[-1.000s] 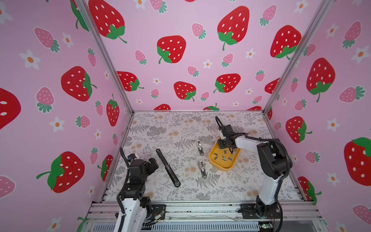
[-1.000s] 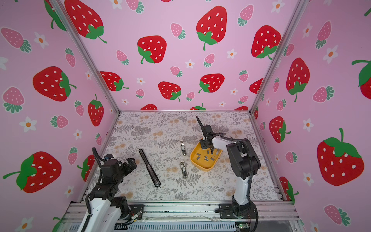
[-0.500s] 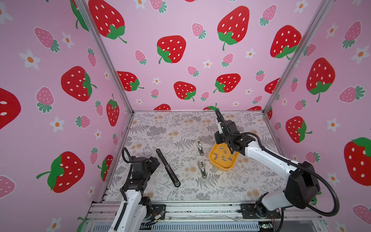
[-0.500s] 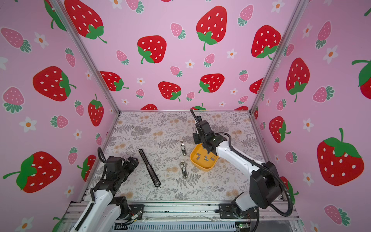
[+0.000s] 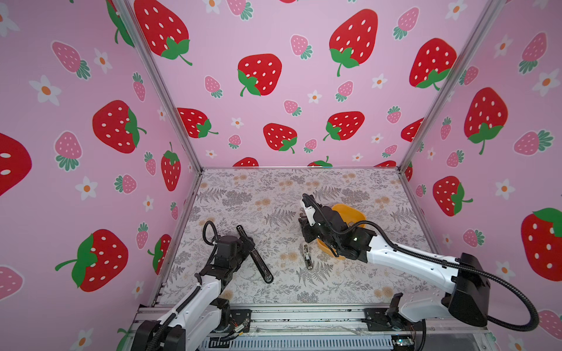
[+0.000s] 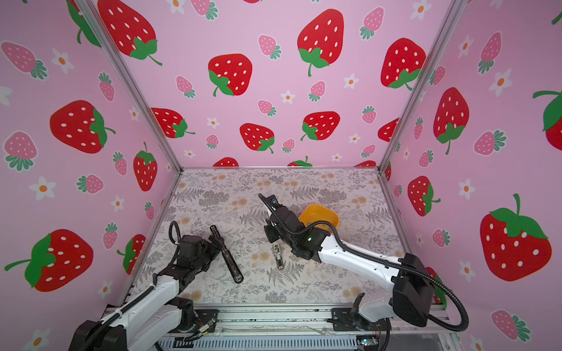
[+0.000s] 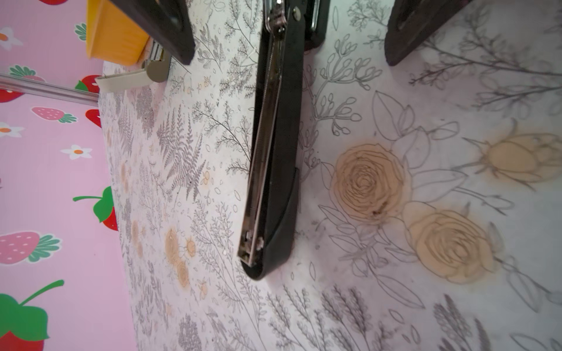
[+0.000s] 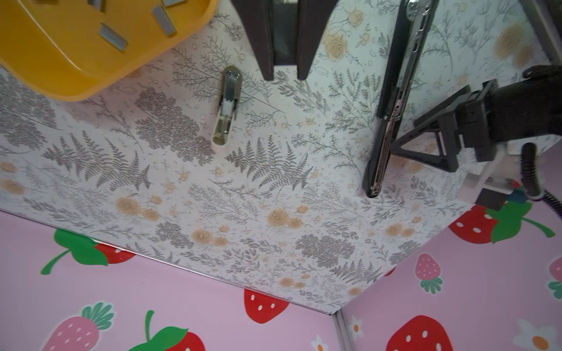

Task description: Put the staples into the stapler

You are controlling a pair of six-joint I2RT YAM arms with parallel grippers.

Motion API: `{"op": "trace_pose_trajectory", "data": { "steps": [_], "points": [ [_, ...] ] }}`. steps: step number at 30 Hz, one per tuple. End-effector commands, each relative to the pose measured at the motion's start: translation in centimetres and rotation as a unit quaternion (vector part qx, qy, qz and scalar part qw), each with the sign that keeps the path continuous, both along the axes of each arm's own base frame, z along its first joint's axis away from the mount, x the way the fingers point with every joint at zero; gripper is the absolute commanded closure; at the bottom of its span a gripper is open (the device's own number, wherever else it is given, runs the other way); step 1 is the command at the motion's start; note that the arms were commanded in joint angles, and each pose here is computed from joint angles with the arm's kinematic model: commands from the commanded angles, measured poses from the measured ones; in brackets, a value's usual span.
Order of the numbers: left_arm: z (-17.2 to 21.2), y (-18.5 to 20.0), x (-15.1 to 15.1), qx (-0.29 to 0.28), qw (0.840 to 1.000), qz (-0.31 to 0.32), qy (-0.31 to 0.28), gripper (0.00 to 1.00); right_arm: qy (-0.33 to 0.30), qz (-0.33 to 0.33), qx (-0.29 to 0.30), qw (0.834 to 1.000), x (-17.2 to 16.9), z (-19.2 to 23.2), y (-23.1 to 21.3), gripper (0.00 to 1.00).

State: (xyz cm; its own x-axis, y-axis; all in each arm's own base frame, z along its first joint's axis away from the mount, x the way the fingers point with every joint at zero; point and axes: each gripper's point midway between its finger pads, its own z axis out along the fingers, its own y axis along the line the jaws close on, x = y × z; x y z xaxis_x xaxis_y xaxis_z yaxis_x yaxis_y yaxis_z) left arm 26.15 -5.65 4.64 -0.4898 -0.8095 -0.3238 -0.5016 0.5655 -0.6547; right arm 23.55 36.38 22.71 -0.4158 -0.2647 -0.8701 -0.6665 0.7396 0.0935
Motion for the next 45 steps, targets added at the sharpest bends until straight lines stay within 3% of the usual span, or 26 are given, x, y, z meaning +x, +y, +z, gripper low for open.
{"op": "trace_pose_trajectory", "data": {
  "steps": [1, 14, 23, 30, 37, 45],
  "points": [
    [-0.7, -0.7, -0.5, -0.011, 1.0, 0.021, 0.011, 0.01, 0.003, 0.004, 0.039, 0.999, -0.9, 0.5, 1.6, 0.91],
    [0.1, -4.0, -0.4, -0.06, 0.998, 0.012, -0.015, 0.01, 0.02, 0.008, 0.053, 0.998, -4.3, -1.1, 2.4, 0.91],
    [2.2, 1.8, -2.4, 0.043, 0.999, 0.012, -0.014, 0.01, 0.046, 0.054, 0.035, 0.997, -9.2, -4.7, 7.3, 0.91],
    [4.1, 4.0, -3.6, 0.103, 0.995, -0.003, 0.006, 0.01, 0.069, 0.09, 0.013, 0.993, -12.1, -8.4, 10.7, 0.92],
    [5.1, 6.9, -5.1, 0.17, 0.985, 0.042, 0.005, 0.01, 0.078, 0.103, 0.002, 0.992, -12.5, -10.6, 12.8, 0.92],
    [6.3, 7.4, -5.9, 0.171, 0.983, 0.057, -0.036, 0.01, 0.071, 0.089, -0.017, 0.993, -11.9, -12.4, 13.1, 0.92]
  ]
}}
